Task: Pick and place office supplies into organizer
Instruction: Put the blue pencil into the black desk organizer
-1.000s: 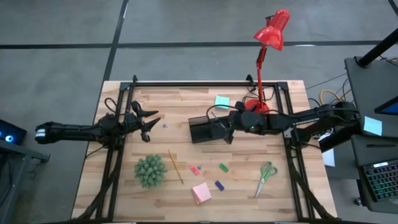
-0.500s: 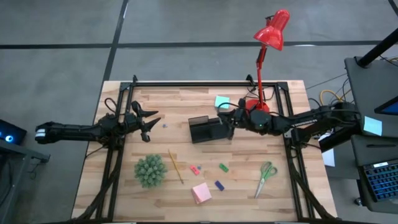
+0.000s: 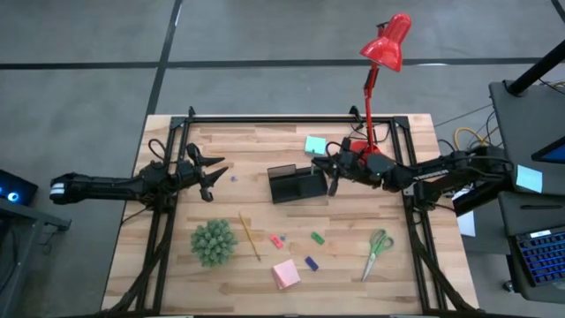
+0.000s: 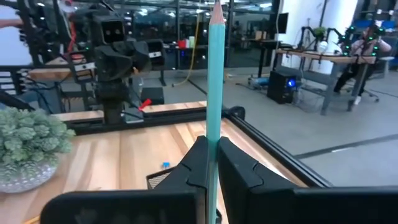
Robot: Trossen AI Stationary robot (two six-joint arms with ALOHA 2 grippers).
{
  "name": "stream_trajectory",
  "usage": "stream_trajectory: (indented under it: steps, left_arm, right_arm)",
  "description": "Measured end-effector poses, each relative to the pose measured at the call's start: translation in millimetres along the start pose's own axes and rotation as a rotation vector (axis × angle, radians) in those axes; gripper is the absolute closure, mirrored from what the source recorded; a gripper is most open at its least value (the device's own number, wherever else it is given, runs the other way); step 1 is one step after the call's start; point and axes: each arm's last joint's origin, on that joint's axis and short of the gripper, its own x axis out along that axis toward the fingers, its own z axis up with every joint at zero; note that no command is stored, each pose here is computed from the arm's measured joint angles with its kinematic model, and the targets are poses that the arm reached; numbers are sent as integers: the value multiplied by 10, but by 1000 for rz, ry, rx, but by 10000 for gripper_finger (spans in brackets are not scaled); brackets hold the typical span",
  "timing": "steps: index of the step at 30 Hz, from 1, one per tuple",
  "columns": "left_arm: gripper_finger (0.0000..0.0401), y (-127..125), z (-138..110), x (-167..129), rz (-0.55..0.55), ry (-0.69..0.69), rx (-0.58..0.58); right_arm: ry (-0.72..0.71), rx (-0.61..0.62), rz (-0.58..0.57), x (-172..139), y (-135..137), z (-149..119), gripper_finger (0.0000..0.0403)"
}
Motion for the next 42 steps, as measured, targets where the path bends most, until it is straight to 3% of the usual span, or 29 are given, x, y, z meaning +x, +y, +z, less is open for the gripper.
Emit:
stream_trajectory:
  steps: [20, 42]
  left_arm:
    - [264, 0, -6, -1, 0, 2, 1]
    - [264, -1, -7, -1, -1, 2, 1]
  right_arm:
    - [-82, 34, -3, -121, -78, -93, 390]
    - [-179, 14, -8, 83, -48, 98, 390]
